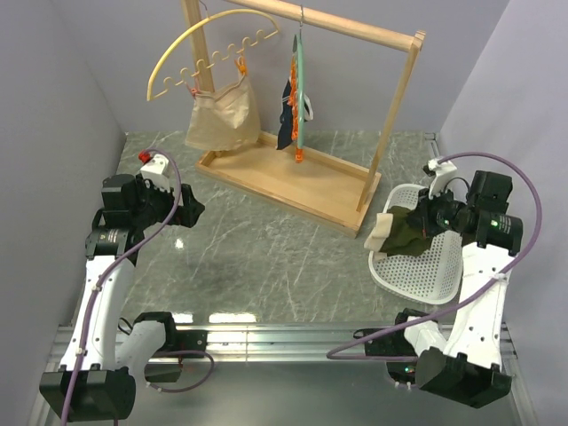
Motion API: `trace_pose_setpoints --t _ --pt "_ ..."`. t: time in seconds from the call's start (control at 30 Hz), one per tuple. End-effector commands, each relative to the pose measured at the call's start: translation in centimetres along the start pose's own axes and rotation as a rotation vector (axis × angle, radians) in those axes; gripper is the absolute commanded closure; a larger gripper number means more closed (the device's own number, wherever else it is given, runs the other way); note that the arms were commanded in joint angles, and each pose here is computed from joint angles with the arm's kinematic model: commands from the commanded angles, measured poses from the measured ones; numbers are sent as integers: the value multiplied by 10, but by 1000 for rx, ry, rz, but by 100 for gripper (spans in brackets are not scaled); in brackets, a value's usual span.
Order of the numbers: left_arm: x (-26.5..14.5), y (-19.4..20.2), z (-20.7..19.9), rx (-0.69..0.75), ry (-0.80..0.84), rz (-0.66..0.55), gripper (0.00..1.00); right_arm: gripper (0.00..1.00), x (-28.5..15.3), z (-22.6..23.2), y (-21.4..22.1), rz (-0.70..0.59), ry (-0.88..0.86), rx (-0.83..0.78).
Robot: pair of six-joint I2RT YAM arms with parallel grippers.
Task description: Clip the underwear to the hanger
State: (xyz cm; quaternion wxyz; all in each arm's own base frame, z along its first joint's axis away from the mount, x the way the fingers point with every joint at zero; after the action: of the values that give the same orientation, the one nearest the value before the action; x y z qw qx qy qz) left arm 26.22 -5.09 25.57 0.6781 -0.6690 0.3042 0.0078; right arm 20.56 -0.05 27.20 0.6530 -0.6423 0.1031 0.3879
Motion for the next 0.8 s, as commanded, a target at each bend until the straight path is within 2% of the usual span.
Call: trace_pose_setpoints --t 0.0,0.1,0.13,0.2,0.23,0.3,0.33,0.53,0.77 --pt "-9 -30 -11 -8 54 -99 1 100 -26 53 -23 -95 -218 -36" --pt "-10 -37 -16 -37 82 -112 1 100 -34 82 -42 -160 -316 -77" --pt "-10 -38 -19 -45 97 -110 1 100 -36 90 -47 -171 -340 -39" --pt "-11 -44 -26 -78 144 -115 1 100 -35 112 -62 -225 -414 -97" --pt "-11 -45 -28 -90 156 -116 1 100 -37 118 -67 -240 -419 -48" --pt "-12 -52 -33 -132 188 -120 1 100 -32 135 -82 -303 -481 -77" --pt "-13 -55 -32 -145 189 -125 1 100 -31 139 -85 -307 -502 -28" --pt "-14 -65 -24 -273 210 -120 2 100 11 150 -102 -346 -545 97" --pt "-5 -53 -13 -377 198 -72 3 100 77 157 -75 -313 -462 147"
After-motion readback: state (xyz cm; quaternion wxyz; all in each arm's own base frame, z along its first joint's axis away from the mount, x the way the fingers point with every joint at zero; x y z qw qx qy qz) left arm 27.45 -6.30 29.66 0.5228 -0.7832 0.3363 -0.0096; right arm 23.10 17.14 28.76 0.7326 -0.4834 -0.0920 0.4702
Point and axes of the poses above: each gripper's point midway between its finger pads, its own x axis out along the fingers, its own z axis along the line the jaws close on, y = z × x, the point moved 3 cm from there along -x, back along the fingers, and after that the axes turned 5 degrees about x, right-handed, at the moved point
